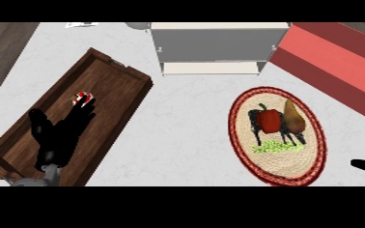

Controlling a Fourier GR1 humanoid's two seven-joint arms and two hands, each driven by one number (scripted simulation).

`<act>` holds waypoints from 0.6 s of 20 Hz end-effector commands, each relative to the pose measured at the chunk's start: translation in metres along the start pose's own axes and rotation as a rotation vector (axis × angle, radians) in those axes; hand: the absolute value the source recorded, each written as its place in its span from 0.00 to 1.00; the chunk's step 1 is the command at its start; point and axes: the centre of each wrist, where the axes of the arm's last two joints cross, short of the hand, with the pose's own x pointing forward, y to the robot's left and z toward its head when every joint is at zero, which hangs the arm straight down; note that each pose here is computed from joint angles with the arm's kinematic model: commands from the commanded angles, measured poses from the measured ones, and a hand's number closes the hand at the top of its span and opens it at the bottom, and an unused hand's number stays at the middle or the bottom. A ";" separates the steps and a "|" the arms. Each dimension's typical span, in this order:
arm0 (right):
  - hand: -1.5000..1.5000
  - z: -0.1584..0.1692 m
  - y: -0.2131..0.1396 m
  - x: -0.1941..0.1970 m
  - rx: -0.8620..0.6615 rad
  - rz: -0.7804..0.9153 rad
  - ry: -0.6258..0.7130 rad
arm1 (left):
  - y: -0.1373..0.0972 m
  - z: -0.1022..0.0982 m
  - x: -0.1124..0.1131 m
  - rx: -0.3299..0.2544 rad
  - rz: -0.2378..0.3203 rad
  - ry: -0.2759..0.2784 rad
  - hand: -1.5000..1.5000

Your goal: Pick the bell pepper from the placemat and place it in the tiered shelf

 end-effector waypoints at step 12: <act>0.00 -0.029 0.087 0.113 -0.042 0.256 0.285 | -0.005 -0.011 -0.009 -0.004 -0.028 0.054 0.50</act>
